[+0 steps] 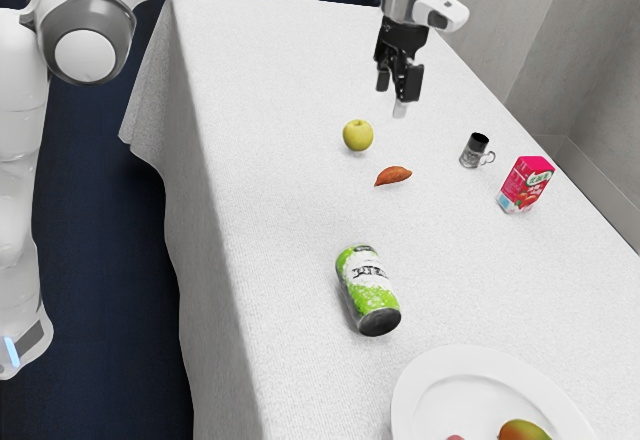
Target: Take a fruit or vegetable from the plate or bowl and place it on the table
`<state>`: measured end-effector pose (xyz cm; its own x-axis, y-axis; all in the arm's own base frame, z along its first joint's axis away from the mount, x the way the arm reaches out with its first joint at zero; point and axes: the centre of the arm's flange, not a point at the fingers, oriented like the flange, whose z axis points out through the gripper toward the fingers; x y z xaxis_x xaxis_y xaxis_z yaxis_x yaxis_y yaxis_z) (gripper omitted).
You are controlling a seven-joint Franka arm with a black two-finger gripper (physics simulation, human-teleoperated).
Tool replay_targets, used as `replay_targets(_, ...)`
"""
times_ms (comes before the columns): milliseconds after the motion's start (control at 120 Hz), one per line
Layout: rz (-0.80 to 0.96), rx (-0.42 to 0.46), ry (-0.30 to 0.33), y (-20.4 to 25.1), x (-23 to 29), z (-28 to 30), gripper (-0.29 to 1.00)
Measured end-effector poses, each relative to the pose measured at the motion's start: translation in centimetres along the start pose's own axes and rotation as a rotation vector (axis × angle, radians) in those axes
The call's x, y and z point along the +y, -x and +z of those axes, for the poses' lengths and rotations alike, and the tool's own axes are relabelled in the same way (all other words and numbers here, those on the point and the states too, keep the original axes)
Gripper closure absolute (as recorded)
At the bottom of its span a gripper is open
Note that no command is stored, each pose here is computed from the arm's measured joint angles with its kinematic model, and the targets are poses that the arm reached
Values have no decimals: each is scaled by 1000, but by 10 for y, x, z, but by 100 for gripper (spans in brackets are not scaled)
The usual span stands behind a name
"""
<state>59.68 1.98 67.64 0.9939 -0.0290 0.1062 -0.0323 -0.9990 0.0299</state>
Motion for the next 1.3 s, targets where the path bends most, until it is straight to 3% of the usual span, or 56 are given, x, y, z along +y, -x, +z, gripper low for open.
replay_targets(158, -8, 14, -32, -1, -9, -5, 0)
replay_targets(408, 10, 0, -27, -17, -8, 20, 0)
replay_targets(833, 518, 178, 57, -64, 193, 71, 0)
replay_targets(1108, 666, 296, 126, -84, 278, 126, 0)
replay_targets(1300, 749, 362, 229, -76, 344, 144, 0)
